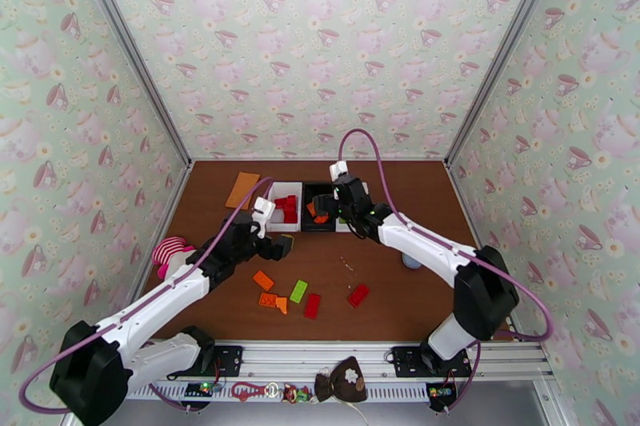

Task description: Sort the legos into containers by color

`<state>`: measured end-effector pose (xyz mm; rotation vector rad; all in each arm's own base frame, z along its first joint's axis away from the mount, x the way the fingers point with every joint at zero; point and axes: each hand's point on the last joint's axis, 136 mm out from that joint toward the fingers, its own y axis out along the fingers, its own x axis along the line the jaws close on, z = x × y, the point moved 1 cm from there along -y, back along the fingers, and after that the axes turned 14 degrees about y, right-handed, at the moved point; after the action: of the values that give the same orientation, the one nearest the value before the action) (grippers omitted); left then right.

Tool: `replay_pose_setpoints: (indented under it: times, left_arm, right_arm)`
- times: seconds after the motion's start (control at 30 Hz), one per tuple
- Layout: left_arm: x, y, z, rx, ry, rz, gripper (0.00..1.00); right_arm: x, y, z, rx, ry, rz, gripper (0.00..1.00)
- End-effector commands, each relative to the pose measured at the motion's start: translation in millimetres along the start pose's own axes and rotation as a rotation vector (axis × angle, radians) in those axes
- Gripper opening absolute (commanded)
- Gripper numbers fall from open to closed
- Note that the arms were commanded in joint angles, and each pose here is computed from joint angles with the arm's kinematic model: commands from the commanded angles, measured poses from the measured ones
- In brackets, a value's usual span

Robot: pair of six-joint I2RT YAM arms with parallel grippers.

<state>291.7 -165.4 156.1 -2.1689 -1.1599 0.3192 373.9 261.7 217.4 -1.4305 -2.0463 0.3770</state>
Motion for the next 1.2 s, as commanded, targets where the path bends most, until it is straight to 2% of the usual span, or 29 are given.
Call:
replay_pose_setpoints:
  times: [0.0, 0.1, 0.23, 0.43, 0.6, 0.73, 1.17]
  left_arm:
    - [4, -7, 29, 0.187, -0.072, -0.033, 1.0]
    - [2, -7, 49, 0.302, -0.132, -0.039, 1.0]
    - [-1, -3, 75, 0.42, -0.278, -0.092, 1.0]
    - [-12, -1, 98, 0.448, -0.453, -0.224, 0.99]
    - [-20, 3, 114, 0.471, -0.562, -0.27, 0.98]
    - [-19, 7, 126, 0.499, -0.577, -0.326, 0.95]
    - [-23, 21, 143, 0.589, -0.563, -0.356, 0.83]
  right_arm:
    - [4, -17, 9, 0.019, -0.055, -0.068, 0.89]
    - [2, -30, 17, 0.037, -0.063, -0.086, 0.9]
    - [-4, -39, 24, 0.052, -0.061, -0.08, 0.9]
    - [-6, -40, 26, 0.052, -0.056, -0.074, 0.9]
    - [-5, -37, 26, 0.048, -0.052, -0.073, 0.9]
    - [-2, -34, 26, 0.05, -0.044, -0.089, 0.9]
    - [1, -29, 30, 0.061, -0.04, -0.102, 0.9]
